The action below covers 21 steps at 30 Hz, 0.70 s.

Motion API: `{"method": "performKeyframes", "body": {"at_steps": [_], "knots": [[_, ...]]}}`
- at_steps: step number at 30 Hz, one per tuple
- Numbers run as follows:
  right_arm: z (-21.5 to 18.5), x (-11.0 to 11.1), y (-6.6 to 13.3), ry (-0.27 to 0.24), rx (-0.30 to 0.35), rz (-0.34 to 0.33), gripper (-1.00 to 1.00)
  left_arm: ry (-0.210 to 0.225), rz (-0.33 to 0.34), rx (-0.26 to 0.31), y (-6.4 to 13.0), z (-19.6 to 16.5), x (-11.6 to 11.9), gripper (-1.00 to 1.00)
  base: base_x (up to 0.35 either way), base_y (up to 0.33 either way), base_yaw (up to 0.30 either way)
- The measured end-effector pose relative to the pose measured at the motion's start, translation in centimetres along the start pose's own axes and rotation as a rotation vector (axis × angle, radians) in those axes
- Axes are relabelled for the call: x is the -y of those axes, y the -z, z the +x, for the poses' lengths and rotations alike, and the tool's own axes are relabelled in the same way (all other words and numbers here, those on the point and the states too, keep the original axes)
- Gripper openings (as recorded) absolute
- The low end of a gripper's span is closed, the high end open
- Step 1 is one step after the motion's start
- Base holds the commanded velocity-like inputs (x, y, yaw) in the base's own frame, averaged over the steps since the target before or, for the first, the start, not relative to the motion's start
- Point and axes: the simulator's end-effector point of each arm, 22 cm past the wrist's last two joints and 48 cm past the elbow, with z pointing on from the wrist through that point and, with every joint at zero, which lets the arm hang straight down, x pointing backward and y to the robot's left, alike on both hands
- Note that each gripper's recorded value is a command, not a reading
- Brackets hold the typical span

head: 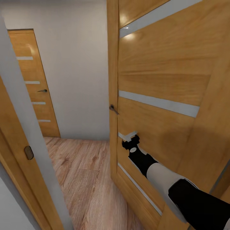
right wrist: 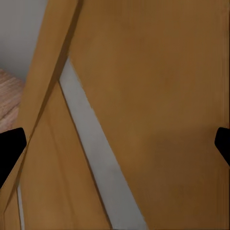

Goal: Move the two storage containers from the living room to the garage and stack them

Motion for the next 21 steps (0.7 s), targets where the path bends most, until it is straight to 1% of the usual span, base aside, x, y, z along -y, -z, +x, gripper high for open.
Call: {"method": "performKeyframes", "body": {"at_steps": [4,8,13,21], "knots": [[-2.1,0.7,-0.2,-0.017,0.030,0.010,1.00,0.000,-0.001,0.001,0.0,0.0,0.0,1.00,0.000,0.000,0.000],[-3.0,1.5,-0.4,-0.031,0.036,0.020,1.00,0.000,-0.001,0.000,0.0,0.0,0.0,1.00,0.077,0.000,0.000],[-4.5,2.5,-0.6,-0.030,0.055,0.039,1.00,0.000,0.000,-0.001,0.0,0.0,0.0,1.00,0.266,0.000,0.000],[-4.6,2.9,-0.5,-0.009,0.060,0.059,1.00,0.000,-0.001,-0.001,0.0,0.0,0.0,1.00,0.315,0.000,0.000]]}}
